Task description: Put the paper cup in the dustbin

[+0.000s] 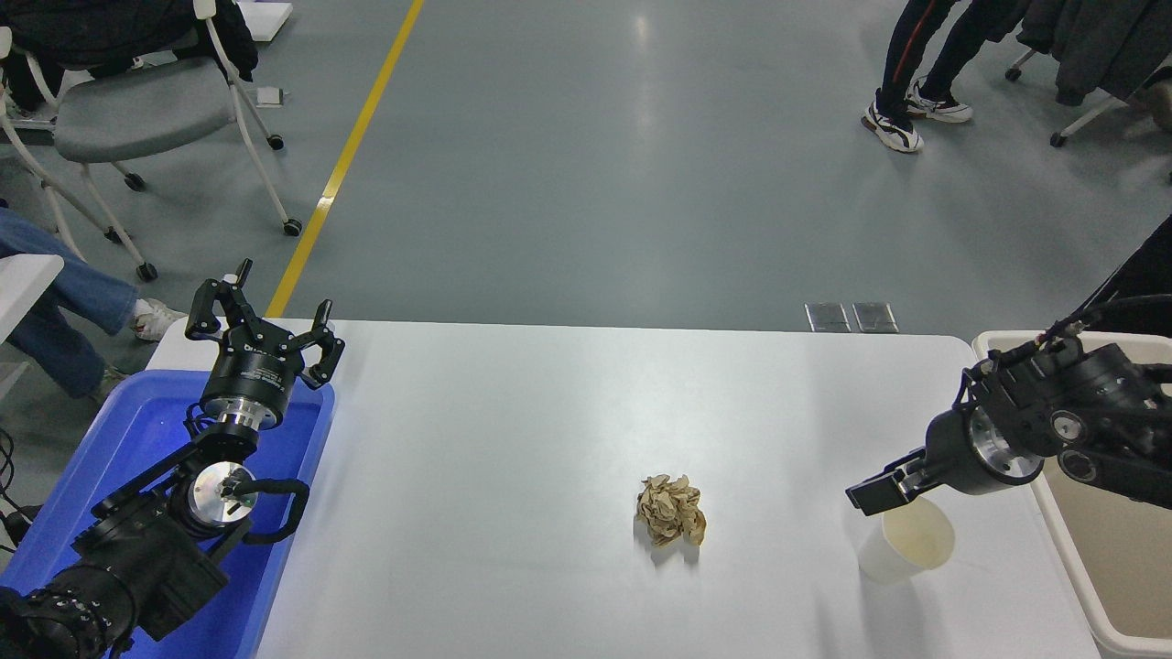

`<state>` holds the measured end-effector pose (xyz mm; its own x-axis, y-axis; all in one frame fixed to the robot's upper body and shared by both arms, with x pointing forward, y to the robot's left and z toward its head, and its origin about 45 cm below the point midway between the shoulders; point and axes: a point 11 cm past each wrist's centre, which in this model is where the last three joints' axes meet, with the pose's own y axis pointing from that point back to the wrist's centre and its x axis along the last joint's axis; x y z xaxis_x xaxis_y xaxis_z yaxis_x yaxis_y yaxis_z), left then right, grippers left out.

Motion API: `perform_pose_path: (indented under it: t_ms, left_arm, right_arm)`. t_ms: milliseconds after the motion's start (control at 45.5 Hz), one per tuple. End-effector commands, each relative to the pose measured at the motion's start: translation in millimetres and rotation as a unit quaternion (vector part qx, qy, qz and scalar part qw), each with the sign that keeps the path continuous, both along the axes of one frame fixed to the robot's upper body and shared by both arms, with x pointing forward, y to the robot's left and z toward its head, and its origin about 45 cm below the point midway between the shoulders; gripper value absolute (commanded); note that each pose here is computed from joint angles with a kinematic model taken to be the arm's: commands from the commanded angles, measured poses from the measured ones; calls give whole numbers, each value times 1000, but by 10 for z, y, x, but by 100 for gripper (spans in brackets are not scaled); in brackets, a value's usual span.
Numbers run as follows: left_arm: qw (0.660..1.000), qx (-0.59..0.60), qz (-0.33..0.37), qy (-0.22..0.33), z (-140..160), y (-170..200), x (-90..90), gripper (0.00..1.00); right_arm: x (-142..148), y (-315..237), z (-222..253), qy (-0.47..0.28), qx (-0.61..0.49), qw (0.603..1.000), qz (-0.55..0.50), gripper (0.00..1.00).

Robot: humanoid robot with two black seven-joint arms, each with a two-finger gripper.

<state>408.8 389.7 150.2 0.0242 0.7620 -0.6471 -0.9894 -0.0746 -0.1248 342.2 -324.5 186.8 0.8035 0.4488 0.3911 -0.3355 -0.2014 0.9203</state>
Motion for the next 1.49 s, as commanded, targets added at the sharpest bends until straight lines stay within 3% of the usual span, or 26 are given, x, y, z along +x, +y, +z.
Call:
perform_pose_path:
  t_ms: [0,505,637,791,901,967,1011,1099,1165,1473]
  left_arm:
    - [1000,0,1,-1,2,2,0,100]
    - [1000,0,0,0,0,1,0,100]
    - [1000,0,0,0,0,0,0,100]
    - [1000,0,0,0,0,0,0,100]
    - [1000,0,0,0,0,0,0,100]
    - [1000,0,0,0,0,0,0,100]
    - [1000,0,0,0,0,0,0,100]
    - [1000,0,0,0,0,1,0,100]
    - [1000,0,0,0,0,0,0,100]
    - [1000,0,1,0,-2,5,-1,100]
  right_arm:
    - [-36,-253,-143,9,-24,1000,-17,99]
    - [-112,-503,-325,5,-25,998,-52,97]
    - [-144,-520,-358,9,-25,998,-55,84]
    - [-148,-524,-374,4,-22,998,-56,80]
    - [-134,-529,-368,-1,-20,998,-56,63]
    - [-142,-532,-376,0,-21,998,-56,36]
    - [-132,-532,-369,-2,-20,998,-57,29]
    - [-140,-529,-373,0,-19,998,-57,5]
    - [-154,-531,-383,3,-19,998,-58,0]
    - [-190,-453,-376,19,12,999,-43,0]
